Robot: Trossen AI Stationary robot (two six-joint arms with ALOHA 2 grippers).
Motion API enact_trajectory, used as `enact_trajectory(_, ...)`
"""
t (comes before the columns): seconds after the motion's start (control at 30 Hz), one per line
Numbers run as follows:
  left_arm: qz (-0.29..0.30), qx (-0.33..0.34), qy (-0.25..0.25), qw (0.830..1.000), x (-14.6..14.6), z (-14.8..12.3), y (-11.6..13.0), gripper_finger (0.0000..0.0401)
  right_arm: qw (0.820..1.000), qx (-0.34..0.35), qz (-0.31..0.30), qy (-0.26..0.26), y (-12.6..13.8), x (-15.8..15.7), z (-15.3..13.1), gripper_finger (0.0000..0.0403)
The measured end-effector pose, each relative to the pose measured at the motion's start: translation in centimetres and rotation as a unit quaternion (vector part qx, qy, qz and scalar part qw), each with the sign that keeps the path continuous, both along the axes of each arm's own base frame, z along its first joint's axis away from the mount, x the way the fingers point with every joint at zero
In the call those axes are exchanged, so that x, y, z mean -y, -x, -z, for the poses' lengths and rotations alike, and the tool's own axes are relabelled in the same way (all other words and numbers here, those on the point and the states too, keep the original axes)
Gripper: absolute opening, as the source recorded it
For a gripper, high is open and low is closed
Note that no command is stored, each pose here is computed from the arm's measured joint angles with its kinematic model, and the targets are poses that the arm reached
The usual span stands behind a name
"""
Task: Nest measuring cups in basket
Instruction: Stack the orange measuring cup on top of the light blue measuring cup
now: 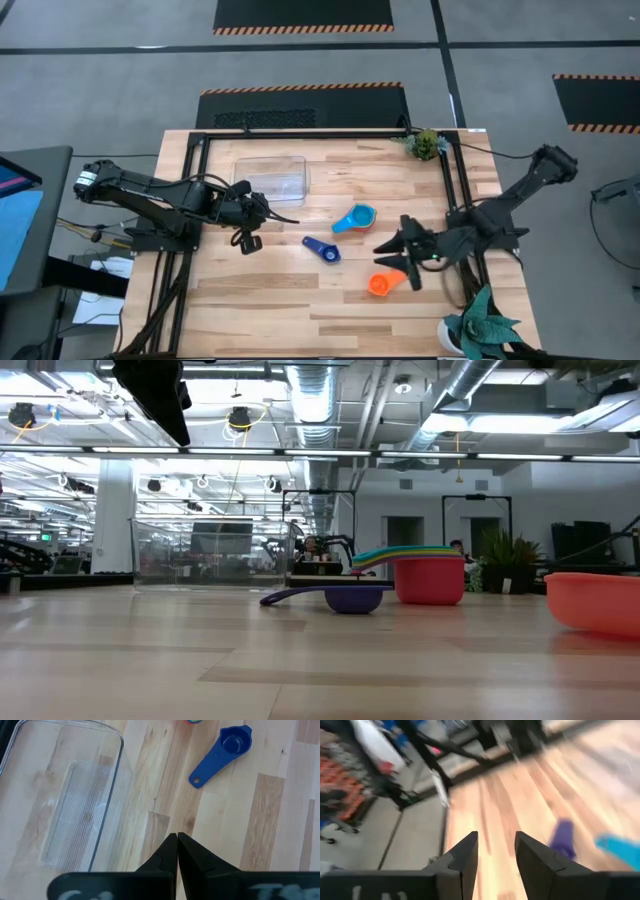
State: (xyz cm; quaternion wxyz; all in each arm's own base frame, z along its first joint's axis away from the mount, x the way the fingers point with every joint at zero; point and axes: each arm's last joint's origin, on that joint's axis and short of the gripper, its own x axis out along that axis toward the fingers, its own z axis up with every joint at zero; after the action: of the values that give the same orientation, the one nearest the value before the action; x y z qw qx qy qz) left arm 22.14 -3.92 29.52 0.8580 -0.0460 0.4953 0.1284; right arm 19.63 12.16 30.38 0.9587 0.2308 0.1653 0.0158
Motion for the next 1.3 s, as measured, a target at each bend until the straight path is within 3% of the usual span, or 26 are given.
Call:
enact_trajectory(0.3, 0.001, 0.0, 0.0, 1.0, 0.0, 0.0, 0.0, 0.0, 0.987, -0.152, 0.019, -0.05, -2.3, -1.0, 4.9, 0.0149)
enact_trajectory(0.57, 0.007, -0.001, -0.002, 1.0, 0.0, 0.0, 0.0, 0.0, 0.955, -0.296, 0.016, -0.03, -3.7, -1.4, 9.8, 0.0145)
enact_trajectory(0.77, 0.012, -0.003, 0.006, 1.0, 0.1, 0.0, 0.0, 0.0, 0.925, -0.378, -0.036, -0.014, -4.4, -1.4, 12.5, 0.0148)
enact_trajectory(1.03, 0.017, -0.004, 0.011, 1.0, 0.2, 0.0, 0.0, 0.0, 0.914, -0.403, -0.039, -0.009, -5.0, -0.4, 13.5, 0.014)
enact_trajectory(1.3, 0.02, -0.005, 0.009, 1.0, 0.3, 0.0, 0.0, 0.0, 0.908, -0.413, -0.06, 0.036, -5.2, 0.7, 13.7, 0.0139)
